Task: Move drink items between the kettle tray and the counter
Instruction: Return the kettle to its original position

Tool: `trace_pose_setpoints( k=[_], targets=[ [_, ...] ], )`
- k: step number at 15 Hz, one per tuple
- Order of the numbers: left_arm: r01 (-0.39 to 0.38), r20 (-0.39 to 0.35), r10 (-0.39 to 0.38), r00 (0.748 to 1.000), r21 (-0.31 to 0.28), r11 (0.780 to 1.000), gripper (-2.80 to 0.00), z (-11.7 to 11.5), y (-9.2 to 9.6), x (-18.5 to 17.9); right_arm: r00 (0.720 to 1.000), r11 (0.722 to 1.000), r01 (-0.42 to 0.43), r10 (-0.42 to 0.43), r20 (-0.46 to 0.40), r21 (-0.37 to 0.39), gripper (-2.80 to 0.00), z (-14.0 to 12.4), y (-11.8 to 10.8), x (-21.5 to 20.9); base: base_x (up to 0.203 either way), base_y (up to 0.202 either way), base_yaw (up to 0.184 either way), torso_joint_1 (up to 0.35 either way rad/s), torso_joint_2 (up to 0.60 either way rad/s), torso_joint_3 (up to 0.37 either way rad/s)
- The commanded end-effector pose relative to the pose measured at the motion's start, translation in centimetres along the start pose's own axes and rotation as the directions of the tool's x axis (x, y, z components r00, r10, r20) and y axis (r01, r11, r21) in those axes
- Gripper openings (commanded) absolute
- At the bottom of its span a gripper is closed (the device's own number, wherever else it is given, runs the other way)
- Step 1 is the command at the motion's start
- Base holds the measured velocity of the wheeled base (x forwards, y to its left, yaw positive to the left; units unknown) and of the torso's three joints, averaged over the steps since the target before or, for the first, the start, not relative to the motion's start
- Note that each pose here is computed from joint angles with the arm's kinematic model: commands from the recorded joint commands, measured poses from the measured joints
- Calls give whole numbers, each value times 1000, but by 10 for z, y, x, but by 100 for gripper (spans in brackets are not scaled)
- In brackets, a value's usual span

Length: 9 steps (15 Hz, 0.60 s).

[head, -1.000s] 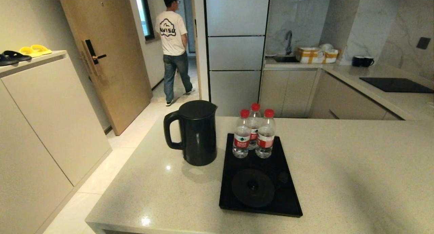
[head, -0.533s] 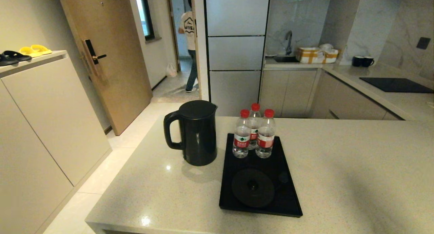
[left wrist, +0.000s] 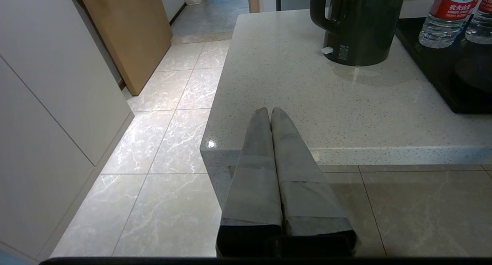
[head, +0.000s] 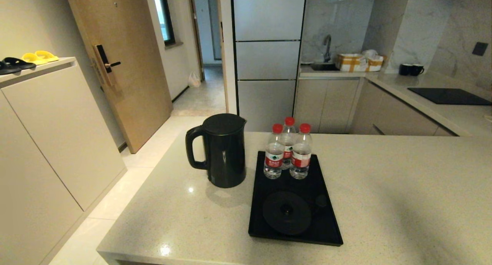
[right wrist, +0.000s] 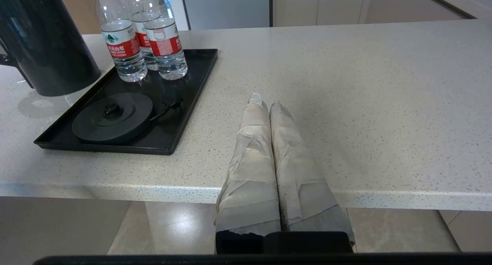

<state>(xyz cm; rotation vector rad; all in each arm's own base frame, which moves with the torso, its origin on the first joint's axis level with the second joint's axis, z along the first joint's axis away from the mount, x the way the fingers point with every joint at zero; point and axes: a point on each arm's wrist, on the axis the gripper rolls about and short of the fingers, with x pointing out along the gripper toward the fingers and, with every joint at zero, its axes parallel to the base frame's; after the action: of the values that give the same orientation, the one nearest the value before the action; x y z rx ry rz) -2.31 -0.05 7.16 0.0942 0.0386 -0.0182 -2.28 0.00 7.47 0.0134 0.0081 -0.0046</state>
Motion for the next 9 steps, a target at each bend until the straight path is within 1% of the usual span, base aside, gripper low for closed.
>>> trace_pose_setpoints(
  k=[1,9],
  targets=[
    [-1,-2,1,1000,0,1000,-280,0,0,0,1000,1000,-1,1,0,0,-280,0,0,0,0,0,0,0,0,0],
    [1,0,-1,1000,0,1000,-280,0,0,0,1000,1000,0,0,0,0,-280,0,0,0,0,0,0,0,0,0]
  ],
)
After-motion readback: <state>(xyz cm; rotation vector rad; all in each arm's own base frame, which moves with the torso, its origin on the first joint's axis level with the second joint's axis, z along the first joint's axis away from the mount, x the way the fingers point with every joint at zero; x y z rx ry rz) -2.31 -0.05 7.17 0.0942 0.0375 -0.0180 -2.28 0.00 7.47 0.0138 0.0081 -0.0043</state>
